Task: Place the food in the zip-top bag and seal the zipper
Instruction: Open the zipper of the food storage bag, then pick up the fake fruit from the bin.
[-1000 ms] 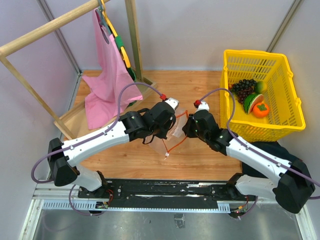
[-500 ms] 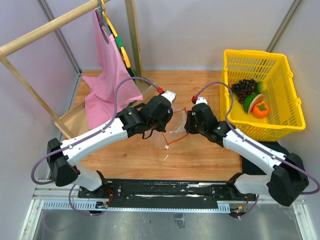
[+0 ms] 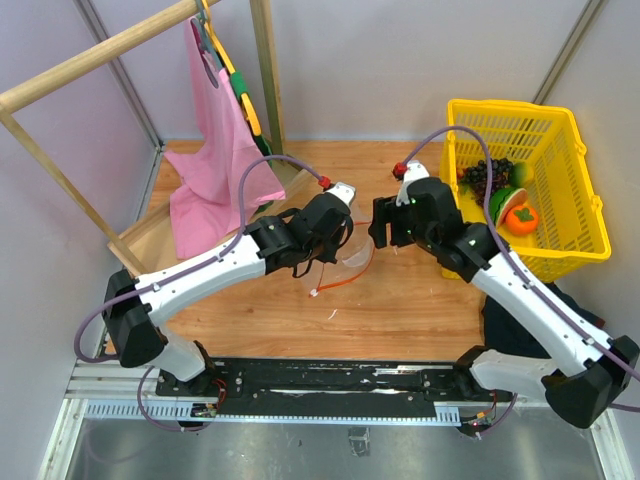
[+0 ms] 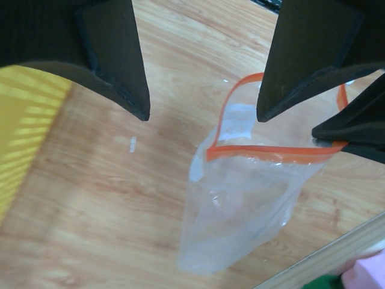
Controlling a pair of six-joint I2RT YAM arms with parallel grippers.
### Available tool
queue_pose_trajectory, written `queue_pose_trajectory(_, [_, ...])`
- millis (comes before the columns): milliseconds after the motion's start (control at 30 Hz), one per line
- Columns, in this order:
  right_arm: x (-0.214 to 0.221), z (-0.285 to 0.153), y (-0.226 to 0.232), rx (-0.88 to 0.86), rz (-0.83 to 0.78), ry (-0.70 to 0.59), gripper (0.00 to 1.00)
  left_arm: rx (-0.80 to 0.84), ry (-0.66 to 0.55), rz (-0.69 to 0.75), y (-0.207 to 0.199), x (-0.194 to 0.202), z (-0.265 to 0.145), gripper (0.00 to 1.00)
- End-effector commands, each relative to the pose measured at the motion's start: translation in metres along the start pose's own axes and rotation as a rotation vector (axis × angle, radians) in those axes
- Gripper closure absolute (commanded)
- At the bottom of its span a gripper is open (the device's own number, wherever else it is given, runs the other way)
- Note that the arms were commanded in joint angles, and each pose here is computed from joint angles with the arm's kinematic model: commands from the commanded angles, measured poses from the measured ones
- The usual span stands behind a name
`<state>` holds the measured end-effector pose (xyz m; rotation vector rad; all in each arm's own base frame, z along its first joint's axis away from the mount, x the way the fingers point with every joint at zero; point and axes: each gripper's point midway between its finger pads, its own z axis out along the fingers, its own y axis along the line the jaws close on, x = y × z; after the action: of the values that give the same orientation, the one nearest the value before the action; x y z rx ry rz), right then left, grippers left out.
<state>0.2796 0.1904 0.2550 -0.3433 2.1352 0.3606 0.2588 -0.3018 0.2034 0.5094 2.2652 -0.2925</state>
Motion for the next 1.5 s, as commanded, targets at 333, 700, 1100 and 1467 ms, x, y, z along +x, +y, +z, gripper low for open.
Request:
queue_pose_trajectory(333, [-0.068,-0.051,-0.187,0.584,0.102,-0.086,0.07,0.078,-0.06,-0.065,-0.011,-0.029,0.005,1.0])
queue_pose_trajectory(700, [-0.042,-0.008,-0.304,0.712,0.382,-0.116,0.04,0.119,-0.064,-0.063,-0.013,-0.029,0.005,1.0])
queue_pose_trajectory(1100, [0.03,0.063,-0.397,0.701,0.54,0.057,0.11,0.125,-0.057,-0.054,-0.014,-0.027,0.009,1.0])
queue_pose_trajectory(1467, [0.093,0.118,-0.417,0.628,0.574,0.209,0.21,0.138,-0.037,-0.05,-0.017,-0.023,0.014,1.0])
